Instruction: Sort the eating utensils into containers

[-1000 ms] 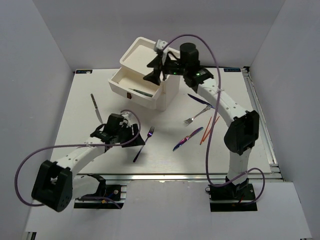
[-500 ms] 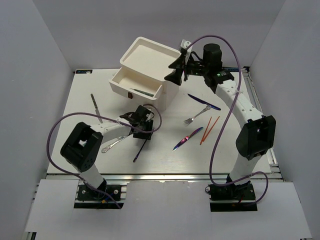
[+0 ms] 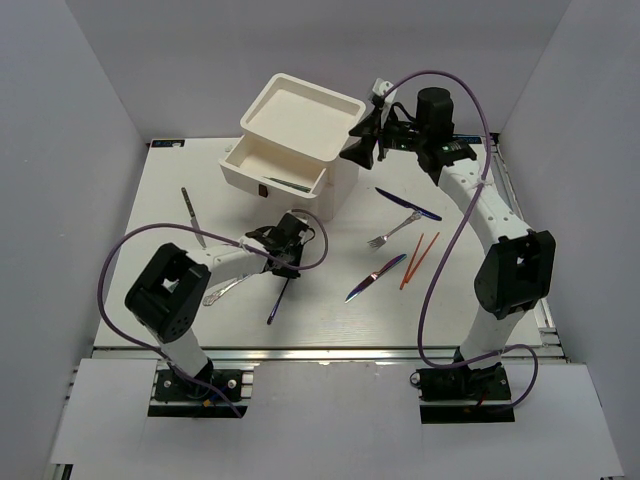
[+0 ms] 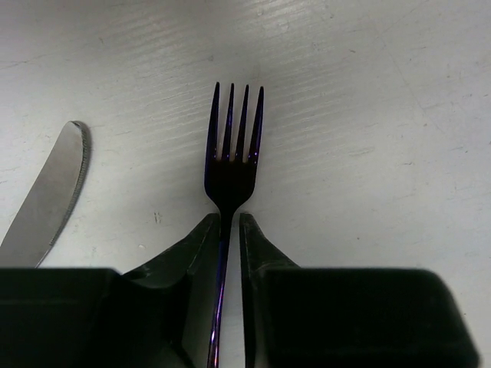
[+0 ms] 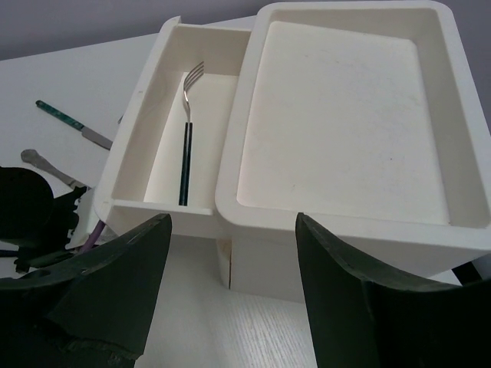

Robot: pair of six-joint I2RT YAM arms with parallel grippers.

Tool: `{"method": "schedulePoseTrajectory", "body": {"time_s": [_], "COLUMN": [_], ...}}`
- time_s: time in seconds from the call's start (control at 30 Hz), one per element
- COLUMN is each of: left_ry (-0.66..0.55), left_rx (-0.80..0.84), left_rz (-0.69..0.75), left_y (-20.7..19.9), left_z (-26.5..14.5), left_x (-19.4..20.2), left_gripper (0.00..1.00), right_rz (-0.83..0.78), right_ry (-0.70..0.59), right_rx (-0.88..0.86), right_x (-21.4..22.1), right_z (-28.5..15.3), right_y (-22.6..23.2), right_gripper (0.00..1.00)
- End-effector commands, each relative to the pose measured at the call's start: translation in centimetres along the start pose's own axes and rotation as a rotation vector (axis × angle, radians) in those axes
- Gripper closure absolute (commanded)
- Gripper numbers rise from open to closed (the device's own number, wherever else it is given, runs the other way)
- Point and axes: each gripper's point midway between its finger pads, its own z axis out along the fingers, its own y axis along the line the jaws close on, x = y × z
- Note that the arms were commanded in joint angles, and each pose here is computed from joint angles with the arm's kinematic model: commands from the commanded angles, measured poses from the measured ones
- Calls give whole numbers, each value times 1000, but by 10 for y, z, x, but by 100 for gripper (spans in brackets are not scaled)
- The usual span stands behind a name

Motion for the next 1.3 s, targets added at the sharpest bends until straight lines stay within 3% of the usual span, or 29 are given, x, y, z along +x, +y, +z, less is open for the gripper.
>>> {"method": "schedulePoseTrajectory", "body": {"time_s": [0.0,0.3,0.77,1.03,1.17,1.27], "left_ry": [123,109,-150,-374,-505,-599], "left_rx": [-60,-66,158,415,444,447], "left_rz": [18,-11,-48,68,94,29], "left_y": [16,19,-20,-51,-50,-37], "left_z": [3,-8,-78,-160,-203,-232], "left_x": [48,56,-20,-63,-99,-139], "left_gripper": [74,99,100,100,100,100], "right_rz": [-41,-36,-33,-50,-55,-66], "right_ry": [-34,-32,-23,-22,-23,-28], "right_rx": [2,1,16,16,19,32], "right_x": [-21,-19,-15,-15,-17,-20], "right_z": [-9,-7,-12,-14,-15,-17], "right_y": [5,2,-3,-3,-4,-8], "right_gripper": [28,28,29,29,29,29]}}
